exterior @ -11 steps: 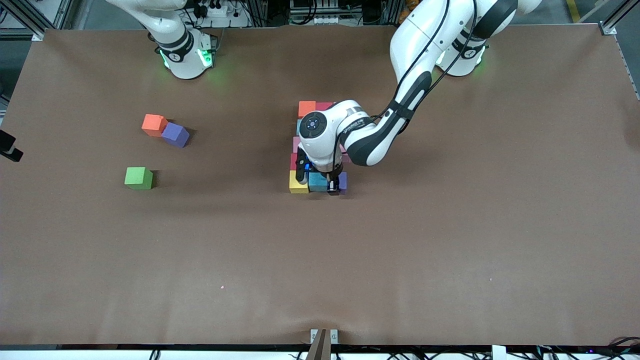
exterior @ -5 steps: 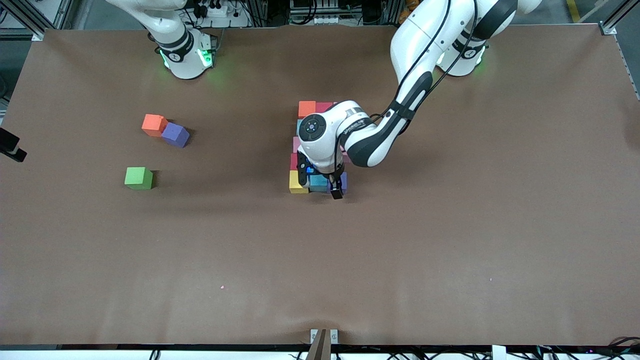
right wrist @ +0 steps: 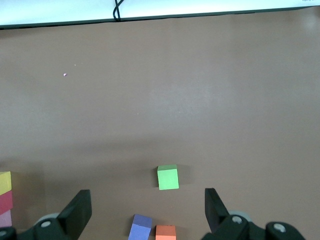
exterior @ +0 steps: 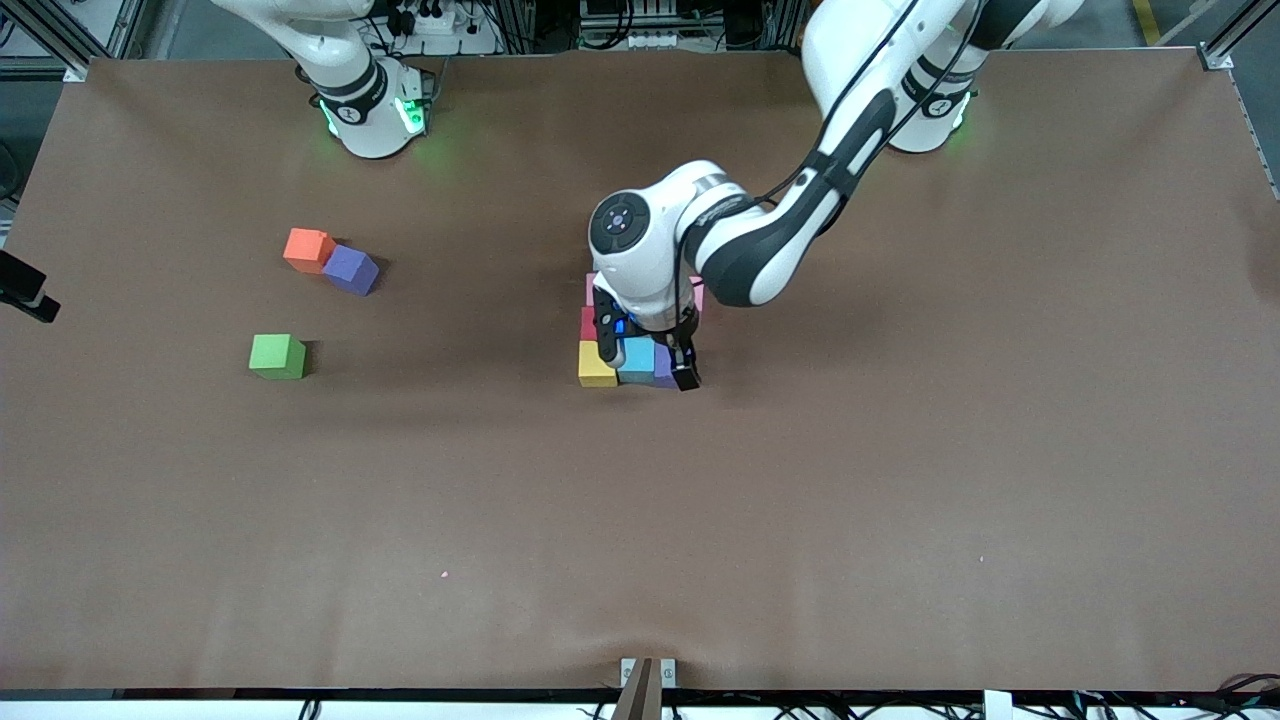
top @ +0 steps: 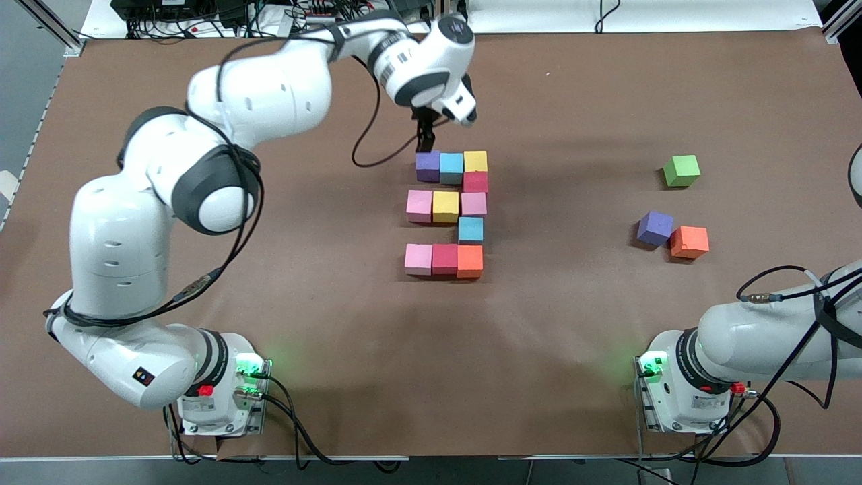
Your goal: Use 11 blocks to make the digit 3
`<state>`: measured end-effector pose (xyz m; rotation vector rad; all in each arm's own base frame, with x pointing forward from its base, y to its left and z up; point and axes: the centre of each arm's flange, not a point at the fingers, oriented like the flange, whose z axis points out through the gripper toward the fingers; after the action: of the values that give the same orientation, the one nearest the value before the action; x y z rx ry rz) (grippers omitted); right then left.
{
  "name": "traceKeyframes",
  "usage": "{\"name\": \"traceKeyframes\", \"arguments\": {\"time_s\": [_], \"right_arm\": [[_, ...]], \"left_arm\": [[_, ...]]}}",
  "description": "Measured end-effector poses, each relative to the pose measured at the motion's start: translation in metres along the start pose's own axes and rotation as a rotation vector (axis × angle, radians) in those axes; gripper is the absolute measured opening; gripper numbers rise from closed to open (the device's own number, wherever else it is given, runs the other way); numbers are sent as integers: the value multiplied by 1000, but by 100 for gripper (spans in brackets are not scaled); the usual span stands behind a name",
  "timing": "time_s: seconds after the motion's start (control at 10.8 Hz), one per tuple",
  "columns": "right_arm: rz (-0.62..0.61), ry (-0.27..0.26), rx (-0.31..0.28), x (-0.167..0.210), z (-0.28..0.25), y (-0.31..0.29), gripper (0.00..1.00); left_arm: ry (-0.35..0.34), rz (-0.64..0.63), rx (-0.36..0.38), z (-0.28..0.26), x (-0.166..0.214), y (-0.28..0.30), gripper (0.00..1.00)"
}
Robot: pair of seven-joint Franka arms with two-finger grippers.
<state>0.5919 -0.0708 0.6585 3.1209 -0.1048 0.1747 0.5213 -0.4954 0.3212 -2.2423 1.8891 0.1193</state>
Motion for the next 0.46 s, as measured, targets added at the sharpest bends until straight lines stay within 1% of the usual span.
{"name": "traceKeyframes", "arguments": {"time_s": [0.19, 0.28, 0.46], "right_arm": [[1, 2, -2, 0, 0, 1, 100], [2, 3, -3, 0, 0, 1, 100], [1, 2, -4, 1, 1, 1, 100]], "left_arm": [[73, -130, -32, -40, -42, -43, 100], [103, -222, -37, -59, -67, -65, 100], [132, -437, -30, -100, -119, -97, 100]]}}
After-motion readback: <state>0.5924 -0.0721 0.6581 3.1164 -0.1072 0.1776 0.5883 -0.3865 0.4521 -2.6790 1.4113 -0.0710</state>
